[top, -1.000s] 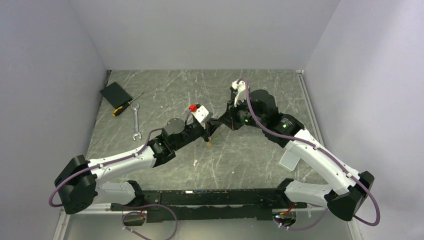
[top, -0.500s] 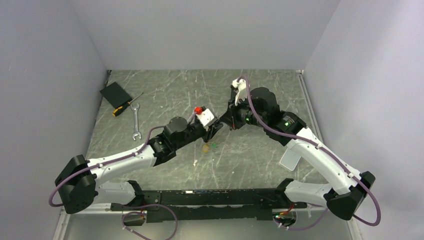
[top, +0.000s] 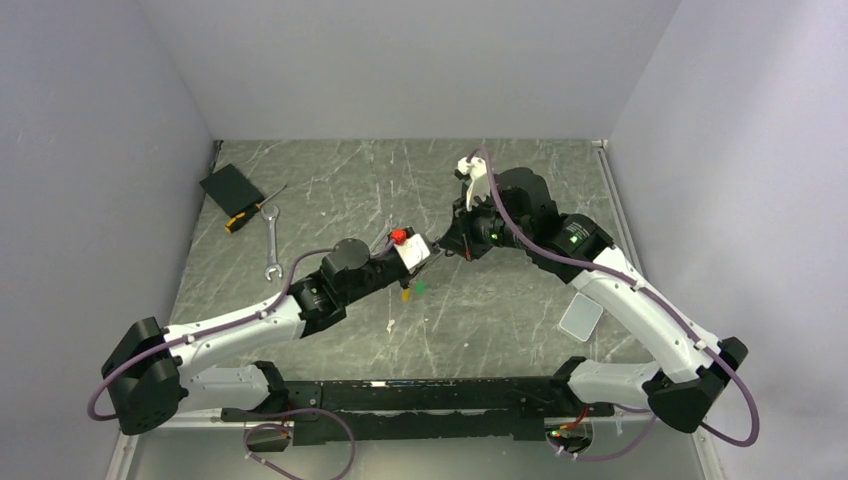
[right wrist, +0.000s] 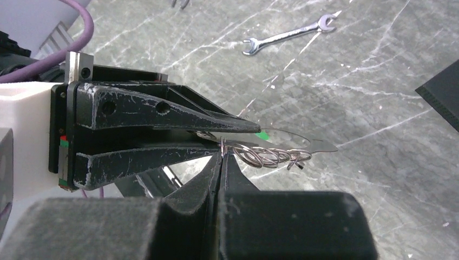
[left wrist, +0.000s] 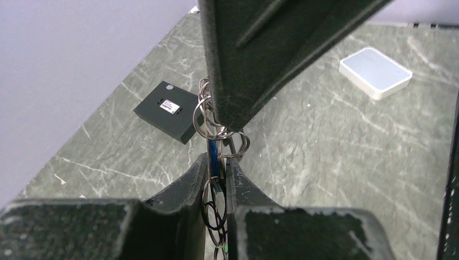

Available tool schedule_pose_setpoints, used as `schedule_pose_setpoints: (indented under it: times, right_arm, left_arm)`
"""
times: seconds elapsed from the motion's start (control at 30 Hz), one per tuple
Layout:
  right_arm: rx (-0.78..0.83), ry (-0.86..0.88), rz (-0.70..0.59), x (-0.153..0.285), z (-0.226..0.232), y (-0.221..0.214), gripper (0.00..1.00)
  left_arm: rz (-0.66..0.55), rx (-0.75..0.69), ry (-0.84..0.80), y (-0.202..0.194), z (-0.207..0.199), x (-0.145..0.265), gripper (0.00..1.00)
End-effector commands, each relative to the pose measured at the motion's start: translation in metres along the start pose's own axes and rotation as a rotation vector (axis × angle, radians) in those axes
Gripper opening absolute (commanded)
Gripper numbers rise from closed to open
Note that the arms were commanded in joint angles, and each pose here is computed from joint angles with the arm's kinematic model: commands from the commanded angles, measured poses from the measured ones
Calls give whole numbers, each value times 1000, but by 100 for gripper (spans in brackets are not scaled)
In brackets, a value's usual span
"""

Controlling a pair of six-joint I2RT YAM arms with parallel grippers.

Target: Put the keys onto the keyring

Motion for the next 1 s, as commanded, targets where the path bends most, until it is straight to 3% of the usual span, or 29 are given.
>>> schedule_pose_setpoints:
  times: [0.0, 0.47, 0.7, 0.87, 0.97]
  right_arm:
    - [39, 10, 16, 15, 7, 7, 0]
    - [86, 55, 151, 26, 10, -20, 0]
    - [89, 196, 221, 30, 28, -44, 0]
    - [67, 197, 266, 28, 26, -60, 0]
    - [67, 177, 255, 28, 23, -60, 0]
  left_arm:
    - [20, -138, -1, 6, 10, 6, 0]
    - [232, -374, -111, -28, 10, 18, 1]
    - [287, -382, -105, -34, 14, 17, 7]
    - [296, -381, 15, -30, 34, 14, 24]
    - [288, -372, 27, -27, 35, 14, 44]
Point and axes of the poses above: each gripper's point midway between its finger pads, its own x axis back along the fingers, its own z axis along the line the jaws close on, y = z × x, the point moved 1 cm from there along x, back along the fingers, and after that the axes turned 7 degrees about -x, right-handed, at the moved point
